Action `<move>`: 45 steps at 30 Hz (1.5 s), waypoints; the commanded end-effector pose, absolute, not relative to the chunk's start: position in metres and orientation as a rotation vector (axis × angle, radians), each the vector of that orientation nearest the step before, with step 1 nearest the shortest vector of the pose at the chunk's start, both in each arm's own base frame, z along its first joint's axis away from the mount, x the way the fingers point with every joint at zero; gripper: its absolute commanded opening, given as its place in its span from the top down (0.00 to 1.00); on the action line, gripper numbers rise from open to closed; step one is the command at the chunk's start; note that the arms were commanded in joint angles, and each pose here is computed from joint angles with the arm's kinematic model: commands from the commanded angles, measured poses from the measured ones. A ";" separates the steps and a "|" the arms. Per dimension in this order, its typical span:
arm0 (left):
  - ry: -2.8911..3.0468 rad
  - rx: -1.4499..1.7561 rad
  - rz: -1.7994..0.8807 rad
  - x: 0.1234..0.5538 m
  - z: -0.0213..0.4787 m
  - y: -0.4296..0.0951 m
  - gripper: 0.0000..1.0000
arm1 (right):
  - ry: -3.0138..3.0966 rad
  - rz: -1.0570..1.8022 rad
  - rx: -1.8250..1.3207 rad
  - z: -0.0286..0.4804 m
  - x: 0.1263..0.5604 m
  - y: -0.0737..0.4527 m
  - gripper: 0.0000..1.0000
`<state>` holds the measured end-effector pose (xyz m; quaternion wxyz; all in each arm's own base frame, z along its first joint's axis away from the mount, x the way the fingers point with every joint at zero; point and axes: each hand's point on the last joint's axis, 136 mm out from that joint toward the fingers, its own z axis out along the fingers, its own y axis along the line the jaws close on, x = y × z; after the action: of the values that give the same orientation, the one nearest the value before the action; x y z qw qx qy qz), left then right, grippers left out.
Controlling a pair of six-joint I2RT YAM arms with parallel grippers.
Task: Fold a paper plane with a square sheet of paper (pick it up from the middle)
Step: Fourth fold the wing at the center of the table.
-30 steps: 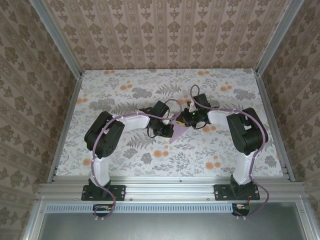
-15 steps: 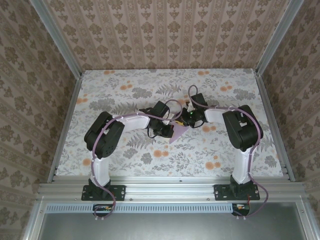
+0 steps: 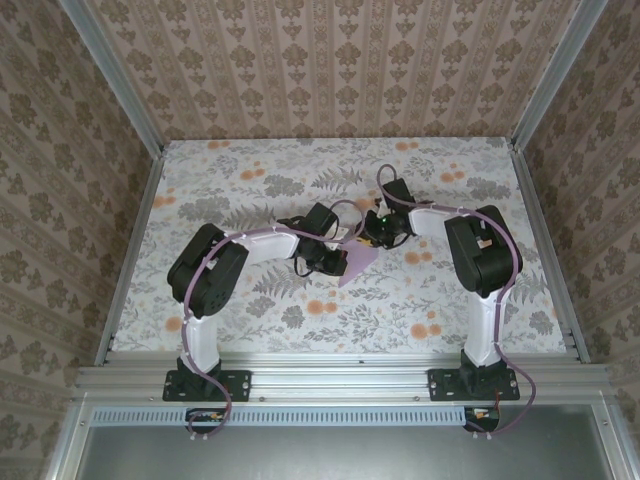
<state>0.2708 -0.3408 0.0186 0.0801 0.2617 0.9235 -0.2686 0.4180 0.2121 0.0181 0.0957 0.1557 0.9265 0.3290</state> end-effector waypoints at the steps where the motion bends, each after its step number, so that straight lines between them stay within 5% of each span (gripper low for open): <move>1: 2.949 0.794 -0.534 0.249 -0.031 -0.293 1.00 | 2.741 0.874 0.530 0.003 0.433 0.187 0.80; 22: 2.965 0.820 -0.523 0.245 -0.033 -0.290 1.00 | 2.741 0.826 0.508 0.007 0.469 0.172 0.80; 28: 2.961 0.819 -0.533 0.246 -0.030 -0.292 1.00 | 2.689 0.832 0.441 0.042 0.472 0.172 0.80; 35: 2.935 0.816 -0.597 0.252 -0.022 -0.304 0.99 | 2.649 0.925 0.368 0.080 0.437 0.178 0.78; 45: 2.844 0.794 -0.777 0.265 0.016 -0.333 0.91 | 2.699 1.043 0.314 0.069 0.386 0.203 0.66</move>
<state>0.2694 -0.3407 0.0225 0.0730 0.2704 0.9225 -0.2658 0.3959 0.1940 0.0732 0.1297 0.1140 0.9237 0.3420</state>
